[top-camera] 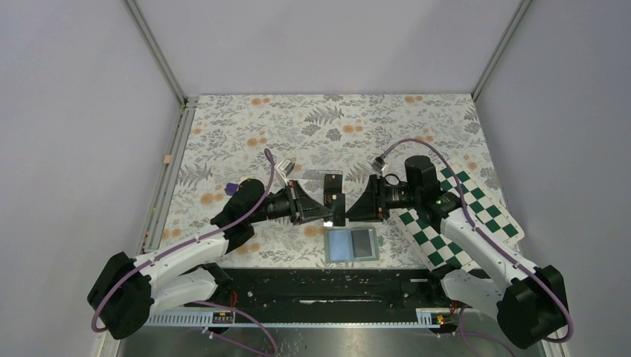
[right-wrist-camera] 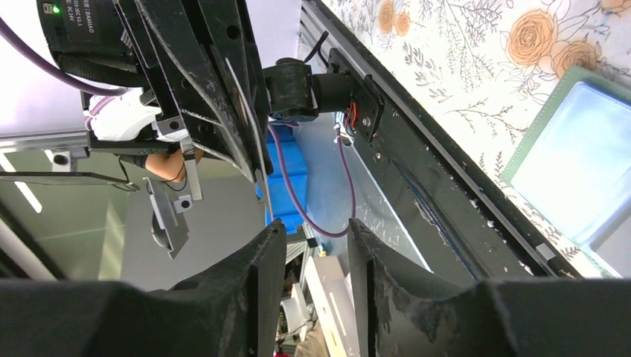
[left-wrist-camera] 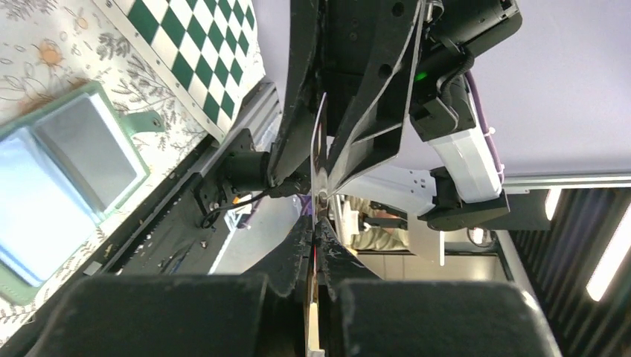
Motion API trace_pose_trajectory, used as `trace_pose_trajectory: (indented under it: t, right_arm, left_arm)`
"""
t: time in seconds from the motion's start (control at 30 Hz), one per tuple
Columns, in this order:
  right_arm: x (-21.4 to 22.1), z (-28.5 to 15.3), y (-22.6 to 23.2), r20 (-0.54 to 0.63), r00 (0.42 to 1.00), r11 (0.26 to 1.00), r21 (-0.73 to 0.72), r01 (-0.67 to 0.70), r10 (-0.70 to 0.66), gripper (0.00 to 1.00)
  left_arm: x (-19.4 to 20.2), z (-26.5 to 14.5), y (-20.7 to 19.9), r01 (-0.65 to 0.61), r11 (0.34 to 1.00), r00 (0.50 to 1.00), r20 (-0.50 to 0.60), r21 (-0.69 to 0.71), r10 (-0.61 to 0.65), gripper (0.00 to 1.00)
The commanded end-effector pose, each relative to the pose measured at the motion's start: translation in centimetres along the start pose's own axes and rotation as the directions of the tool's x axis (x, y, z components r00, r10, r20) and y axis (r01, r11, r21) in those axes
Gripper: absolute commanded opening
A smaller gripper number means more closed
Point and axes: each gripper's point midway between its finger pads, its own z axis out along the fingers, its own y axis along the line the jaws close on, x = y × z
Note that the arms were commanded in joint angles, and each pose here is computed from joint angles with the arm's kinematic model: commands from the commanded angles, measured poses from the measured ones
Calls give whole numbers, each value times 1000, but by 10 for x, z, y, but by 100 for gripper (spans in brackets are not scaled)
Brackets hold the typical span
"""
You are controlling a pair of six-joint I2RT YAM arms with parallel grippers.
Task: Put the credit cards into the card holder
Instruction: Pick up the credit card from the storage box.
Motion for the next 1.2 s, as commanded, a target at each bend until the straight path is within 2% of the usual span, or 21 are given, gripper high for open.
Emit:
trace_pose_trajectory:
  t: [0.0,0.2,0.43,0.67,1.0,1.1,1.17]
  right_arm:
    - [-6,-12,26,40,994,994,-18,105,-104,46]
    - [-4,-9,30,-5,997,995,-62,76,-76,51]
    - [-7,-4,31,-31,998,993,-105,60,-63,49]
    - [-11,2,35,-46,998,988,-149,43,-51,46]
    - [-9,6,32,-62,997,985,-170,30,-41,37]
    - [-8,6,34,-68,997,982,-185,28,-41,29]
    - [-7,6,34,-69,997,981,-193,29,-43,19]
  left_arm:
    - [-13,-6,4,-71,994,994,76,-88,78,0]
    - [-8,-4,-4,-81,996,996,38,-45,82,0]
    - [-6,0,-24,-85,995,996,14,58,84,0]
    - [-1,3,-22,-61,996,998,-11,71,62,0]
    - [2,4,-18,-47,996,999,-18,74,49,0]
    - [3,5,-16,-43,997,999,-27,70,45,0]
    - [4,6,-15,-41,997,999,-32,68,43,0]
